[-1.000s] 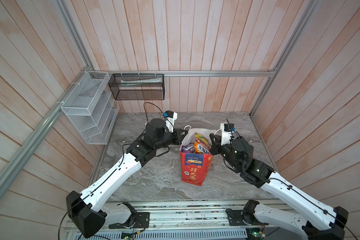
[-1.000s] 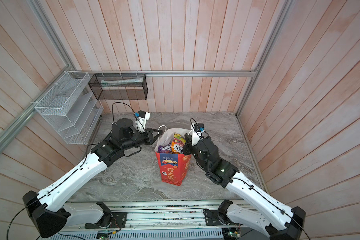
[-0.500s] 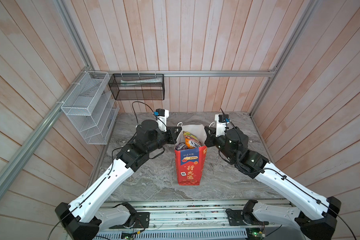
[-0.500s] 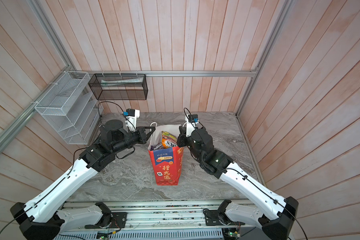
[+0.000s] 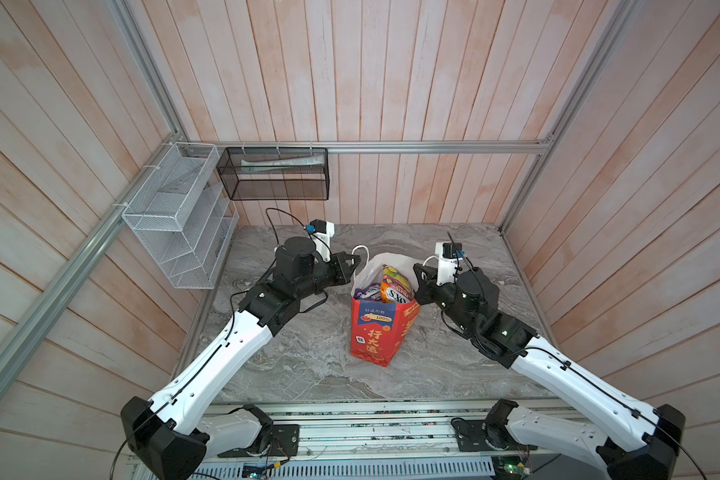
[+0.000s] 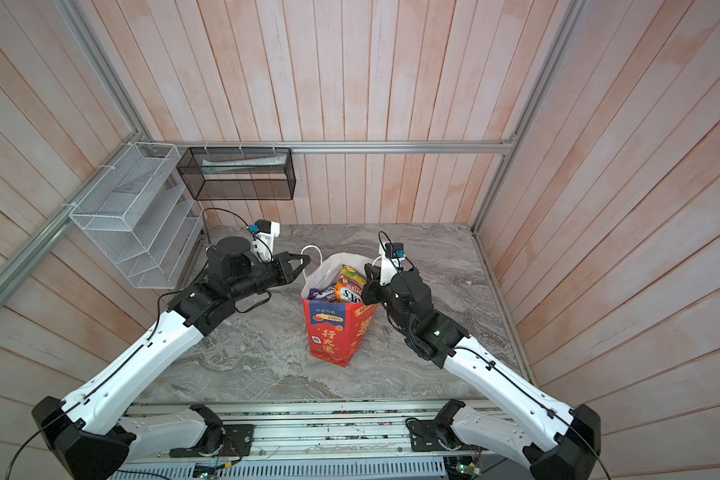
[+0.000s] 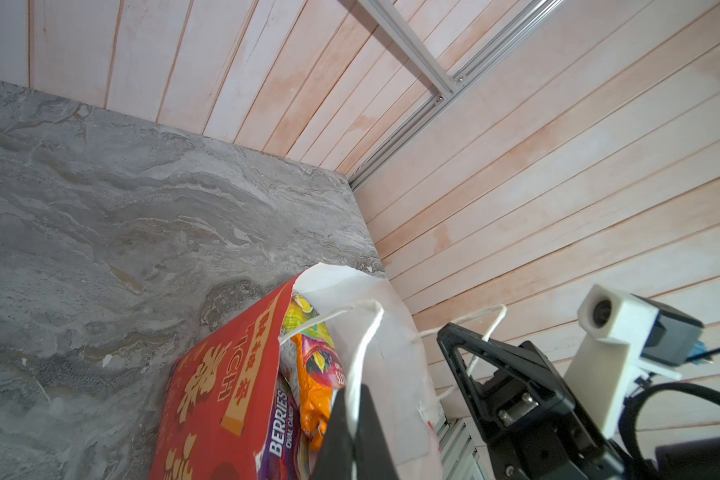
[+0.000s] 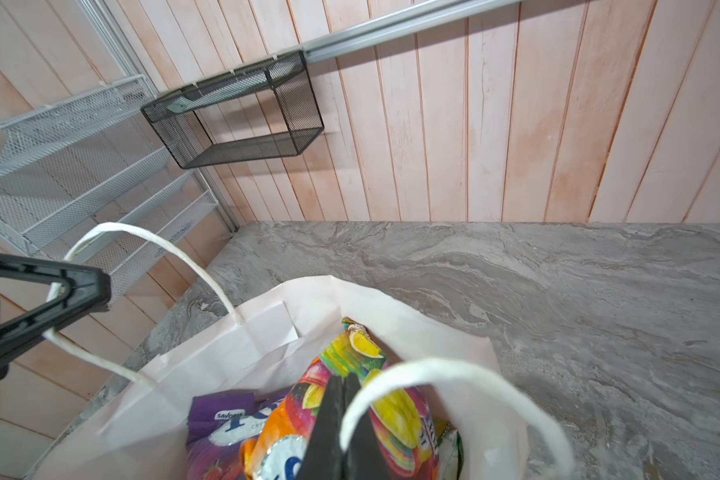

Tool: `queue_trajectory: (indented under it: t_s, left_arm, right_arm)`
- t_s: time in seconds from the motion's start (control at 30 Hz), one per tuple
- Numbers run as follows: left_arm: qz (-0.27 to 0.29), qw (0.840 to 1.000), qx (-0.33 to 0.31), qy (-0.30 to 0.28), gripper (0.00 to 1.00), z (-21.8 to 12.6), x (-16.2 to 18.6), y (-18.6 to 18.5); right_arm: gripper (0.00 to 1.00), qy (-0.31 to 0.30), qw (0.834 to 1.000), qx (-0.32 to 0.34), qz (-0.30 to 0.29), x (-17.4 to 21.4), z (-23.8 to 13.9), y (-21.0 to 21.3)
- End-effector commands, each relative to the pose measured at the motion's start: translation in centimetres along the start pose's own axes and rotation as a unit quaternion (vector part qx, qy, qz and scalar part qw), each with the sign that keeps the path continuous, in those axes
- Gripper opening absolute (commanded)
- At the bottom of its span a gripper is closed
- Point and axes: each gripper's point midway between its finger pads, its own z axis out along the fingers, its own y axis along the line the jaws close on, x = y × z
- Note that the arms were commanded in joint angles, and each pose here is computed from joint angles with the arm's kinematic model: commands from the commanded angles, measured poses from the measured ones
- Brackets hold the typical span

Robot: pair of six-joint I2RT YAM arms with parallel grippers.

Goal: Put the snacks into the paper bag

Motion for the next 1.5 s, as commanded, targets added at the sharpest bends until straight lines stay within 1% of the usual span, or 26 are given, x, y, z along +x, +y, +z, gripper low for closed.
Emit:
queue_trajectory:
  t_s: [0.0,0.07,0.2,0.27,0.37,0.5,0.63,0.73,0.87,0.93,1.0,1.03,1.07,1.1,1.13,1.2,1.23,1.33,1.4,1.47]
  left_arm:
    - [0.040,0.994,0.075,-0.069,0.00,-2.7,-2.9,-4.0]
    - [0.037,0.995,0.062,-0.072,0.00,-2.4,-3.0,-3.4]
    - [0.026,0.998,0.028,-0.045,0.00,-0.9,-2.4,-1.9]
    - [0.025,0.998,0.037,-0.035,0.00,-0.4,-2.1,-2.1]
    - [0.027,0.998,0.054,-0.036,0.00,-0.7,-2.2,-2.8]
    - [0.039,0.996,0.061,-0.059,0.00,-1.8,-2.8,-3.4]
    - [0.043,0.994,0.058,-0.088,0.00,-2.6,-3.3,-3.2]
    - [0.043,0.991,0.072,-0.103,0.00,-3.2,-3.5,-3.5]
    - [0.047,0.985,0.103,-0.127,0.00,-4.2,-3.5,-4.4]
    - [0.048,0.985,0.100,-0.133,0.00,-4.4,-3.5,-4.2]
    - [0.044,0.987,0.083,-0.134,0.00,-4.2,-3.4,-3.4]
    - [0.039,0.987,0.073,-0.136,0.01,-4.1,-3.4,-3.0]
    - [0.034,0.987,0.067,-0.139,0.09,-4.0,-3.4,-2.6]
    - [0.032,0.987,0.068,-0.140,0.21,-3.8,-3.2,-2.4]
    - [0.032,0.987,0.071,-0.141,0.33,-3.8,-3.2,-2.5]
    - [0.034,0.988,0.076,-0.133,0.47,-3.8,-3.1,-2.7]
    - [0.035,0.988,0.076,-0.131,0.52,-3.8,-3.1,-2.8]
    - [0.036,0.987,0.071,-0.138,0.64,-4.4,-3.2,-2.8]
    - [0.034,0.987,0.065,-0.145,0.70,-4.7,-3.3,-2.5]
    - [0.038,0.986,0.065,-0.150,0.73,-5.1,-3.4,-2.6]
  right_arm:
    - [0.00,-0.082,0.996,-0.027,0.016,-4.7,-2.8,0.8]
    - [0.00,-0.086,0.996,-0.022,0.017,-4.8,-3.3,0.4]
    - [0.00,-0.072,0.997,-0.012,0.017,-4.2,-3.0,0.1]
    - [0.00,-0.072,0.997,-0.008,0.015,-4.1,-2.8,0.0]
    - [0.00,-0.068,0.998,-0.011,0.011,-4.0,-2.5,0.2]
    - [0.00,-0.072,0.997,-0.024,0.004,-4.8,-2.2,0.8]
    - [0.00,-0.080,0.994,-0.070,-0.001,-6.2,-2.5,2.4]
    - [0.00,-0.085,0.992,-0.088,-0.005,-6.4,-3.1,2.9]
    - [0.00,-0.078,0.991,-0.110,-0.012,-5.9,-3.2,3.6]
    - [0.00,-0.062,0.992,-0.106,-0.012,-5.1,-2.7,3.5]
    - [0.00,-0.049,0.994,-0.096,-0.010,-4.1,-2.1,3.0]
    - [0.00,-0.044,0.995,-0.091,-0.009,-3.6,-1.8,2.8]
    - [0.00,-0.041,0.995,-0.086,-0.006,-3.4,-1.6,2.6]
    - [0.00,-0.037,0.996,-0.081,-0.004,-3.1,-1.4,2.4]
    - [0.02,-0.034,0.997,-0.076,-0.002,-2.8,-1.3,2.2]
    - [0.20,-0.030,0.997,-0.066,0.004,-2.5,-1.3,1.8]
    - [0.29,-0.031,0.998,-0.061,0.007,-2.5,-1.4,1.5]
    - [0.54,-0.033,0.998,-0.046,0.020,-2.4,-1.9,0.8]
    - [0.67,-0.036,0.998,-0.032,0.026,-2.5,-2.3,0.2]
    - [0.77,-0.041,0.999,-0.014,0.029,-2.6,-2.7,-0.5]
